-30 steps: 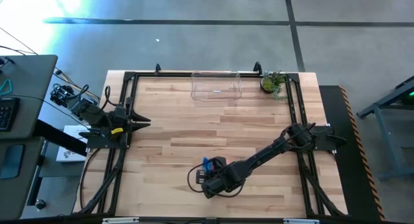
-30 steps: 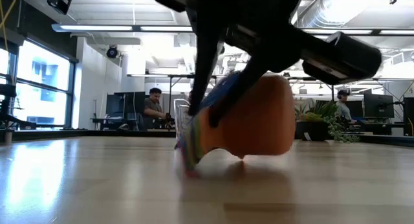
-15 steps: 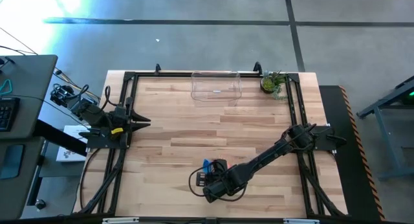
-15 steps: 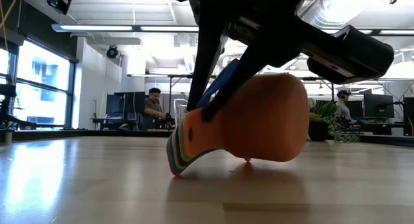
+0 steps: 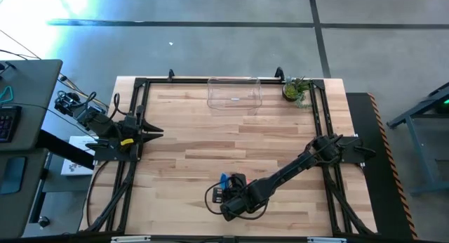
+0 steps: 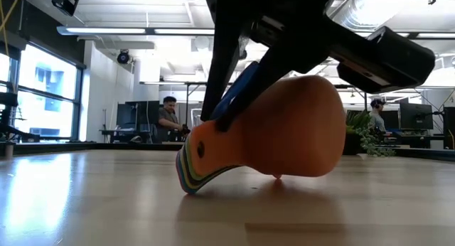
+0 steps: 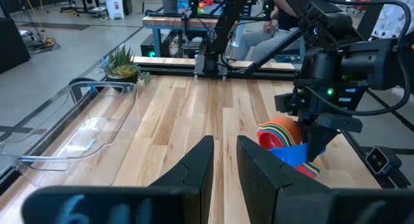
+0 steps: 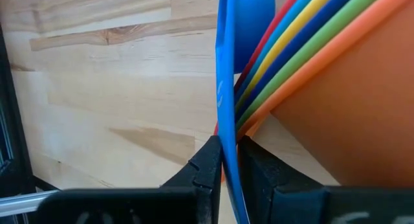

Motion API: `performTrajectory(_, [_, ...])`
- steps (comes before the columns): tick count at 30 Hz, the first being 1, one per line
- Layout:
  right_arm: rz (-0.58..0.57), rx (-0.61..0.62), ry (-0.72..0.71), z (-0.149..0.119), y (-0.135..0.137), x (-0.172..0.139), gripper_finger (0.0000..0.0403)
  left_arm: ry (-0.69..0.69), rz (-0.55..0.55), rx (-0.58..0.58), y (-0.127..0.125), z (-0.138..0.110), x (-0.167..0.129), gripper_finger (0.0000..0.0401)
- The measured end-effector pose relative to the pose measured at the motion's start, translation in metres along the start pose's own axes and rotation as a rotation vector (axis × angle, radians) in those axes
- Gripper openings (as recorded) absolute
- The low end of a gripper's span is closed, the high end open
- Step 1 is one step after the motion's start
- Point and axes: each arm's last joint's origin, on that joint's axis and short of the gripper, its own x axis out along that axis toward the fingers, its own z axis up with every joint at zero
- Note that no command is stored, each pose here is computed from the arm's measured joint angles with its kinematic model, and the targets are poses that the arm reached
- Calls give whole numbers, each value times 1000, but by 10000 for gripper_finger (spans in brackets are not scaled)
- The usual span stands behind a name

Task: Nest measuring cups in basket
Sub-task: Put the nested measuring cups into the transparent bin

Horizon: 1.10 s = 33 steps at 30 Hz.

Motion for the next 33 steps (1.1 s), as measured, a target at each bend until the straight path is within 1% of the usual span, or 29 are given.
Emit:
performTrajectory(8, [-21,16,19,0,-1,0,34,0,0,0,0,0,0,58])
performTrajectory(33, [-13,5,20,-4,-3,-1,35,0,0,0,0,0,0,58])
